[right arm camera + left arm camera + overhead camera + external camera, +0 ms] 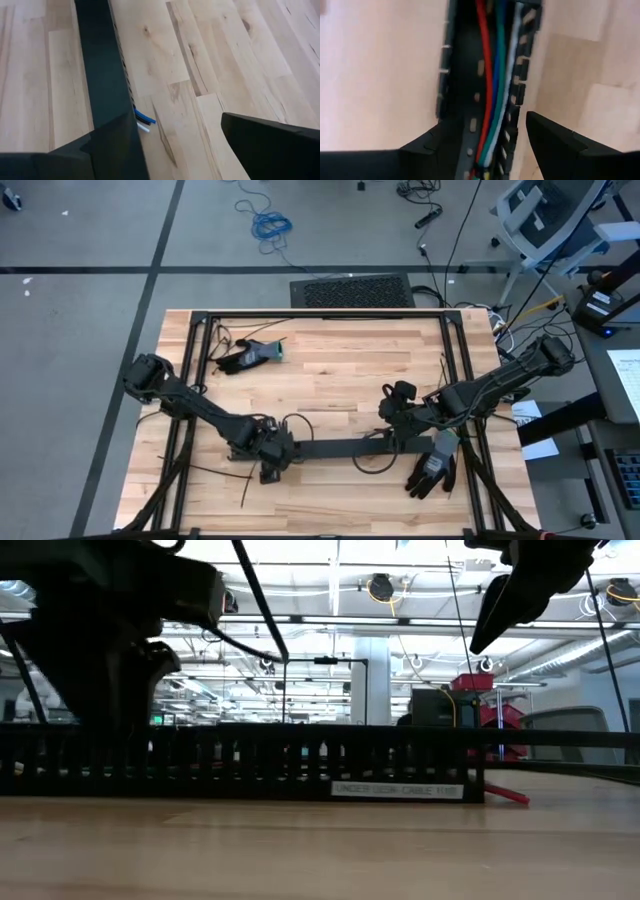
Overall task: Ziptie cables
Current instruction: Close the black cable duct
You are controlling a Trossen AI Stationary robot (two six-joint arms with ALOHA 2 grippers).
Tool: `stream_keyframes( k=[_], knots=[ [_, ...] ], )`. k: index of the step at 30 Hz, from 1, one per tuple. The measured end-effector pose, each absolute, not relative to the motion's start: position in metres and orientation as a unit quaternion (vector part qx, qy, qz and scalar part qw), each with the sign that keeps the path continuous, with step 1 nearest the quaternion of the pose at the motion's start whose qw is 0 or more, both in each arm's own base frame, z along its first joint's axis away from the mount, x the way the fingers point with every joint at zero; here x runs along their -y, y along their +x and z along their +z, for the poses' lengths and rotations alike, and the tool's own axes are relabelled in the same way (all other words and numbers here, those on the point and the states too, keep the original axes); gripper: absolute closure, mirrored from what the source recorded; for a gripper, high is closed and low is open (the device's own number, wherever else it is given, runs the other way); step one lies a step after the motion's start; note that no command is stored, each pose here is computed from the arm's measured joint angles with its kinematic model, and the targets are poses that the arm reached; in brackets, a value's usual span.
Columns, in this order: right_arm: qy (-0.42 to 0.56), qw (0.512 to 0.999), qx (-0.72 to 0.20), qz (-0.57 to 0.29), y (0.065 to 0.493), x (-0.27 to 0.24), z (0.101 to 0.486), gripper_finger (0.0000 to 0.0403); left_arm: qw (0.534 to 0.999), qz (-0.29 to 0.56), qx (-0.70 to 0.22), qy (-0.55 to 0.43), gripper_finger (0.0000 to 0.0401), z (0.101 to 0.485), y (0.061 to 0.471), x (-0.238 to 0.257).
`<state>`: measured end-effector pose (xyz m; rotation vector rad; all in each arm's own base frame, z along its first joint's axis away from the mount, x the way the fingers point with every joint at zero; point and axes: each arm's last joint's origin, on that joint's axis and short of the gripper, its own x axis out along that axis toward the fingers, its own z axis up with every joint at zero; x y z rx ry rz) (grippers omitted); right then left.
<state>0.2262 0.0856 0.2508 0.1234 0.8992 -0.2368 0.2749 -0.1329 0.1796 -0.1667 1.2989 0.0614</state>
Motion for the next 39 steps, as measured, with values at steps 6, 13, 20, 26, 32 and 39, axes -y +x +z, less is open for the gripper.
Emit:
stream_keyframes(
  k=[6,13,20,26,32,39],
  knots=[
    [0.054,0.893,-0.432,-0.114,0.227,-0.085,0.251,0.0099,0.821,0.021,-0.557,-0.119,0.0186,0.228,0.275,0.134],
    [0.060,0.895,-0.424,-0.124,0.231,-0.078,0.252,0.0099,0.847,0.014,-0.511,-0.143,0.0186,0.256,0.278,0.135],
    [0.071,0.893,-0.422,-0.139,0.233,-0.071,0.252,0.0099,0.866,-0.037,-0.481,-0.135,0.0186,0.261,0.287,0.137],
    [0.090,0.892,-0.417,-0.150,0.234,-0.070,0.252,0.0099,0.856,-0.070,-0.501,-0.109,0.0181,0.258,0.286,0.132],
    [0.092,0.891,-0.417,-0.151,0.235,-0.069,0.252,0.0099,0.826,-0.073,-0.555,-0.071,0.0125,0.250,0.281,0.116],
    [0.076,0.893,-0.421,-0.142,0.234,-0.070,0.252,0.0099,0.795,-0.039,-0.605,-0.018,0.0097,0.227,0.265,0.100]
  ],
)
